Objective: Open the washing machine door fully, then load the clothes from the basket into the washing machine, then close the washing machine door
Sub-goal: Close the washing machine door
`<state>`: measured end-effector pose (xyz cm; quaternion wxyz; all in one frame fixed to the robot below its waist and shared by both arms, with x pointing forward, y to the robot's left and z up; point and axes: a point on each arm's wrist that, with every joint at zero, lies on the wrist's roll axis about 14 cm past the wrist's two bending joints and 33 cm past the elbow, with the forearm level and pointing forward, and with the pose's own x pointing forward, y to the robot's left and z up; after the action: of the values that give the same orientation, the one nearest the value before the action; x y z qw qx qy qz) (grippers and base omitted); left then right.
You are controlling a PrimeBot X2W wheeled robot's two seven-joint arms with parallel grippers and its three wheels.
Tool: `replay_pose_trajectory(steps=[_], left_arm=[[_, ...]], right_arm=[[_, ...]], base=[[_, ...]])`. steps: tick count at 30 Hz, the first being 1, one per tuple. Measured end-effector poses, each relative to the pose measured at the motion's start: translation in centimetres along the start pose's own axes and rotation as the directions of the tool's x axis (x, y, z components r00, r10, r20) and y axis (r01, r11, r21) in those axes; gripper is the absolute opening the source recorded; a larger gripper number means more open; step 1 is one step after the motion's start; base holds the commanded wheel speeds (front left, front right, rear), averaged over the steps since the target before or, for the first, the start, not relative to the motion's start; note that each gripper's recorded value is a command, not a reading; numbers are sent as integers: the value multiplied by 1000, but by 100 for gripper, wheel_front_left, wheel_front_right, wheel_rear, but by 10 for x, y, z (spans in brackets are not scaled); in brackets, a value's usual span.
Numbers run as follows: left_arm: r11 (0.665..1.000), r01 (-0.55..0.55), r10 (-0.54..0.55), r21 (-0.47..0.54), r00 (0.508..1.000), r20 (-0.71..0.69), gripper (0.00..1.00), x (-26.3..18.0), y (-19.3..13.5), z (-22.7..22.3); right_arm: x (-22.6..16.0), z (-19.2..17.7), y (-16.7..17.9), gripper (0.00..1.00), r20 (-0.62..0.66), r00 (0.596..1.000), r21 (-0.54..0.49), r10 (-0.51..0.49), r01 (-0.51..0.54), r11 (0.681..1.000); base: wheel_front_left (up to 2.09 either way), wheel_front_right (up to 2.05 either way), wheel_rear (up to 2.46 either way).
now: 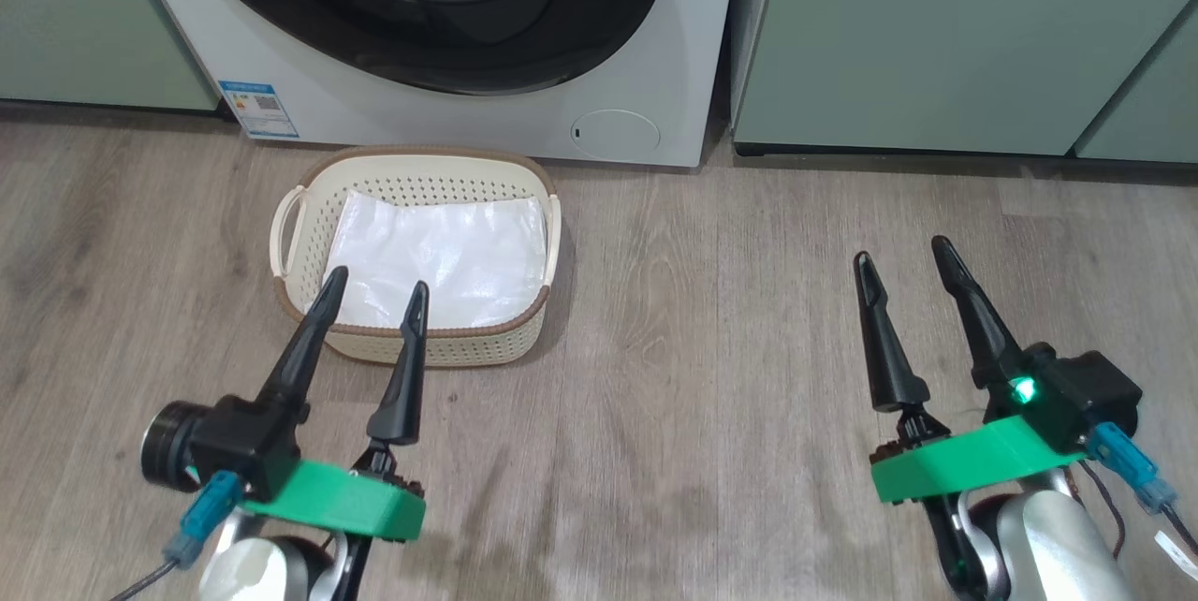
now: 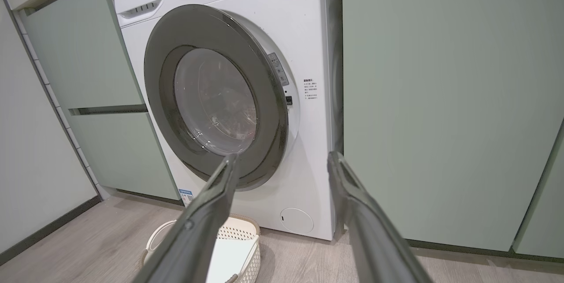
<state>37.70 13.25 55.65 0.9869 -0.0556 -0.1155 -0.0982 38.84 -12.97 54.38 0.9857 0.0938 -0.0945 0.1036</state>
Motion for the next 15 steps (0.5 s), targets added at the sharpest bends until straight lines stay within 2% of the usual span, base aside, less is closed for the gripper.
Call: replay_pose_trajectory(steps=[11, 12, 13, 14, 15], left_arm=[[1000, 3, -3, -4, 1000, -13, 100, 0, -1, -5], [1000, 3, -3, -5, 1000, -16, 100, 0, -1, -5], [1000, 4, -4, -6, 1000, -19, 100, 0, -2, -6], [1000, 4, -4, -6, 1000, -22, 100, 0, -2, -8], [1000, 4, -4, -7, 1000, -25, 100, 0, -2, -9]], right_arm=[[2, -4, 0, 100, -10, 1000, 4, 3, -3, 1000], [2, -5, 1, 86, -12, 1000, 4, 4, -4, 1000], [2, -6, 2, 39, -15, 1000, 6, 6, -6, 1000], [3, -7, 3, 4, -18, 1000, 7, 9, -9, 1000], [4, -9, 5, 0, -21, 1000, 9, 17, -17, 1000]], base=[[0, 0, 0], [0, 0, 0], [0, 0, 0], [0, 0, 0], [0, 0, 0]])
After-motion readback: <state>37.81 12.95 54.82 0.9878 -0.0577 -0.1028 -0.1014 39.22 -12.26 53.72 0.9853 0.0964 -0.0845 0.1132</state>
